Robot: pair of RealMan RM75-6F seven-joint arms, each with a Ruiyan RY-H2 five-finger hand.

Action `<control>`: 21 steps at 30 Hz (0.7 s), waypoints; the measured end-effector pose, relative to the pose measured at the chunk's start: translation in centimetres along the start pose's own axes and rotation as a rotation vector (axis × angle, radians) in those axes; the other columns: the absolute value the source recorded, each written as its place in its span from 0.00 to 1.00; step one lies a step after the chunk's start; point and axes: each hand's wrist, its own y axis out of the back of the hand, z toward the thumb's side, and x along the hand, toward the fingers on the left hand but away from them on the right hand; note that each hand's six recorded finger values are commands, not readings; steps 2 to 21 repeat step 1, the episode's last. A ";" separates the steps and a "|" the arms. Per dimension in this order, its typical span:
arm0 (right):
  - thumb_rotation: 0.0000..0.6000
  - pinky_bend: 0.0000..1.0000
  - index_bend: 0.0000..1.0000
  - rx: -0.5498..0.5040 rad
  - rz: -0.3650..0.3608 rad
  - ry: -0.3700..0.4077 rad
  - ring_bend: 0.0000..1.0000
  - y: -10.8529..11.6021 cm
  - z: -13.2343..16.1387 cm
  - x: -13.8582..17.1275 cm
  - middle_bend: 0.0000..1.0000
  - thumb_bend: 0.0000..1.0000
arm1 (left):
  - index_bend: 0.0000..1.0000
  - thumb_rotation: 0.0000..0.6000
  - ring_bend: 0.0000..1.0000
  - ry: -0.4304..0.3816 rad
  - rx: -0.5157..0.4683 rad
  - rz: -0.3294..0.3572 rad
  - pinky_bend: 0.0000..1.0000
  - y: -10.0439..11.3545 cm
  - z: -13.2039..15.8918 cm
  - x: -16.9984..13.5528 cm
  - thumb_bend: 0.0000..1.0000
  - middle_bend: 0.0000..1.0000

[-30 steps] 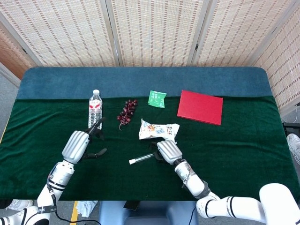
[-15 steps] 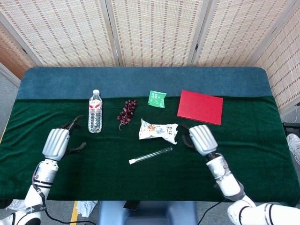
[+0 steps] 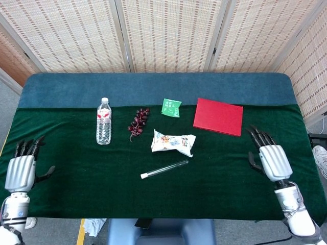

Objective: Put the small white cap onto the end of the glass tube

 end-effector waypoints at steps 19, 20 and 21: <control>0.99 0.07 0.06 0.000 -0.007 -0.012 0.08 0.1 -0.4 0.6 0.05 0.68 | 0.10 1.00 0.11 0.004 -0.004 0.008 0.06 0.2 -0.2 -0.6 0.30 0.27; 0.99 0.07 0.06 0.000 -0.007 -0.012 0.08 0.1 -0.4 0.6 0.05 0.68 | 0.10 1.00 0.11 0.004 -0.004 0.008 0.06 0.2 -0.2 -0.6 0.30 0.27; 0.99 0.07 0.06 0.000 -0.007 -0.012 0.08 0.1 -0.4 0.6 0.05 0.68 | 0.10 1.00 0.11 0.004 -0.004 0.008 0.06 0.2 -0.2 -0.6 0.30 0.27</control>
